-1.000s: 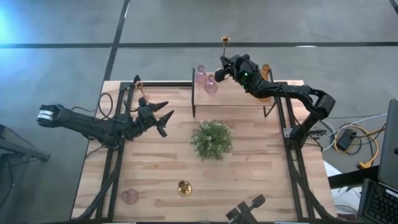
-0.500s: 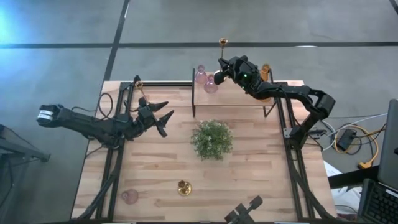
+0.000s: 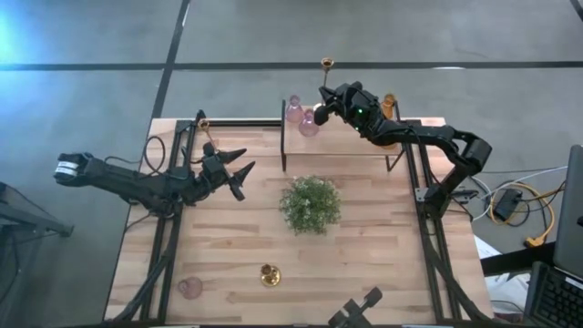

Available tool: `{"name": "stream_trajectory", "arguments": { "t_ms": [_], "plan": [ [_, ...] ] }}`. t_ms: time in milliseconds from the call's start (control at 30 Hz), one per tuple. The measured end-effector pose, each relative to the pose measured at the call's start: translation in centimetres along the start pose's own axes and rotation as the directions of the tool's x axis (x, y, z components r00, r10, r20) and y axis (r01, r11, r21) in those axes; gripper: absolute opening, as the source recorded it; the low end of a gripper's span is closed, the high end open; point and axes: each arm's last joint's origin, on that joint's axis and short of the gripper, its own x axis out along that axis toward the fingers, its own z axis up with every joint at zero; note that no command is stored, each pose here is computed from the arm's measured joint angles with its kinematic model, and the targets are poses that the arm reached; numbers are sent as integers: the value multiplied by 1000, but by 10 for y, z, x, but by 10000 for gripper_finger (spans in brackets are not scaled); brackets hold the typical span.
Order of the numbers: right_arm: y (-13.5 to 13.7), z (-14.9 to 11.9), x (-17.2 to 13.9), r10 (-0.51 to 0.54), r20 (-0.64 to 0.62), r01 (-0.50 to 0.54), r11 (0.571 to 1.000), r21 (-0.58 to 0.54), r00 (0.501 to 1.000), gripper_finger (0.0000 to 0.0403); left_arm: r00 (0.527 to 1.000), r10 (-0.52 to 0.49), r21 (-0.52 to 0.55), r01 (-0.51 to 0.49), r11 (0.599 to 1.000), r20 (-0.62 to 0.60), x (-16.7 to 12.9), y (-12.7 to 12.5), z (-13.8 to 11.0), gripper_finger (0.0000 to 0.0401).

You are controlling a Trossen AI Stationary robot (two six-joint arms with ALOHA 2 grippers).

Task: Pick & Place candle stick holders
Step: Put the large bottom left golden candle holder on the shelf

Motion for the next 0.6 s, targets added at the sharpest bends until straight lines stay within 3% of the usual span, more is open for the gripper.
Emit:
{"name": "stream_trajectory", "arguments": {
  "t_ms": [600],
  "plan": [
    [3, -3, 0, 54, -23, -54, 998, 14, 998, 27, 1000, -1, 1, 1, 1000, -1, 0, 0, 0, 225]
  ]
}}
